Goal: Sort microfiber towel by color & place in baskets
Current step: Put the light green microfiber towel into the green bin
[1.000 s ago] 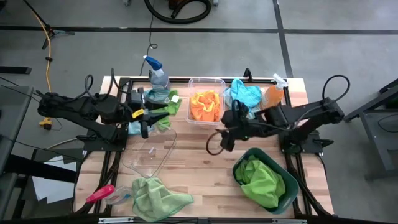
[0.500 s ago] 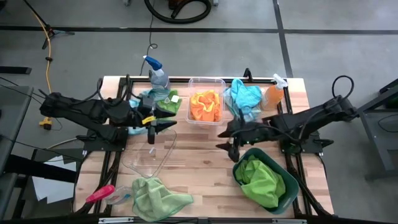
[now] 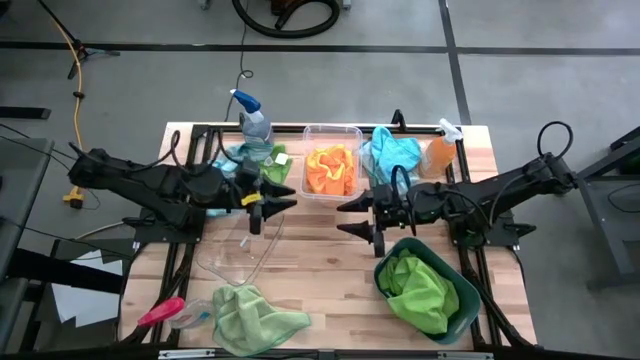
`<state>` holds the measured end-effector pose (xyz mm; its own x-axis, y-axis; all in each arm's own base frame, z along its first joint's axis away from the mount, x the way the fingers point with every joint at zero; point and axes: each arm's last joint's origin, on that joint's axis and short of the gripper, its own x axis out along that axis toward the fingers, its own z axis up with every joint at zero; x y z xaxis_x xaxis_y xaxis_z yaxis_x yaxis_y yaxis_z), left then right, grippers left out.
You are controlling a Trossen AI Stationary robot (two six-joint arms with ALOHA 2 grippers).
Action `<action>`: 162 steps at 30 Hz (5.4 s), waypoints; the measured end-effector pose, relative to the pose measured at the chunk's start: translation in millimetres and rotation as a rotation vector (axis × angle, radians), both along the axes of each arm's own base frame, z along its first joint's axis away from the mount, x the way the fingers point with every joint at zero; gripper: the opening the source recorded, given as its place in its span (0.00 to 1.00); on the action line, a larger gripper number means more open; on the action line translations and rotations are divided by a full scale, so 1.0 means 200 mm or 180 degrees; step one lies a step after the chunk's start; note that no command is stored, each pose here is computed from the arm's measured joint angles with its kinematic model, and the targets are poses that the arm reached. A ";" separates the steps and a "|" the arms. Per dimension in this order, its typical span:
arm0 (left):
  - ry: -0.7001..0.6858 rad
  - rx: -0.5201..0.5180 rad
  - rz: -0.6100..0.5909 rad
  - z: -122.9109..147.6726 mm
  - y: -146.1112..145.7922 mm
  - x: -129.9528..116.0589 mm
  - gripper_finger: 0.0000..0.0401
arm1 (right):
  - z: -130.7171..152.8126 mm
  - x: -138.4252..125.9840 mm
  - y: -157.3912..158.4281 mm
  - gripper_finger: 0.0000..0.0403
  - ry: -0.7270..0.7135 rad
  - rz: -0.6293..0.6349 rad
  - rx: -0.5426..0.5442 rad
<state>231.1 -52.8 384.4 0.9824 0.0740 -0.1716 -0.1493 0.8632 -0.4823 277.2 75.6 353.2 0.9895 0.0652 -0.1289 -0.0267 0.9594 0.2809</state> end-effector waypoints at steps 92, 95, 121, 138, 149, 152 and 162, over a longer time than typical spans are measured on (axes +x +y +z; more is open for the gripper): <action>0.0736 0.1792 0.0284 0.32 -0.22 -0.22 0.00 | 0.05 -0.07 0.20 0.55 -0.0168 0.0600 0.0651; 0.0711 0.1835 0.0481 0.34 -0.18 -0.25 0.00 | 0.10 -0.07 0.20 0.55 -0.0507 0.0632 0.0593; -0.0365 0.1807 -0.0495 0.23 0.22 -0.19 0.00 | 0.46 0.15 -0.09 0.55 -0.0307 -0.0242 -0.0610; -0.0813 0.1682 -0.0337 0.21 0.21 -0.06 0.00 | 0.43 0.19 -0.12 0.55 -0.0166 -0.0455 -0.1080; -0.0909 0.1684 -0.0309 0.16 0.20 0.09 0.00 | 0.40 0.23 -0.16 0.55 -0.0106 -0.0520 -0.0907; -0.0873 0.1684 -0.0315 0.15 0.20 0.12 0.00 | 0.38 0.25 -0.16 0.55 -0.0112 -0.0349 -0.0815; -0.0917 0.1712 -0.0281 0.15 0.20 0.13 0.00 | 0.35 0.34 -0.15 0.55 -0.0270 -0.0279 -0.0771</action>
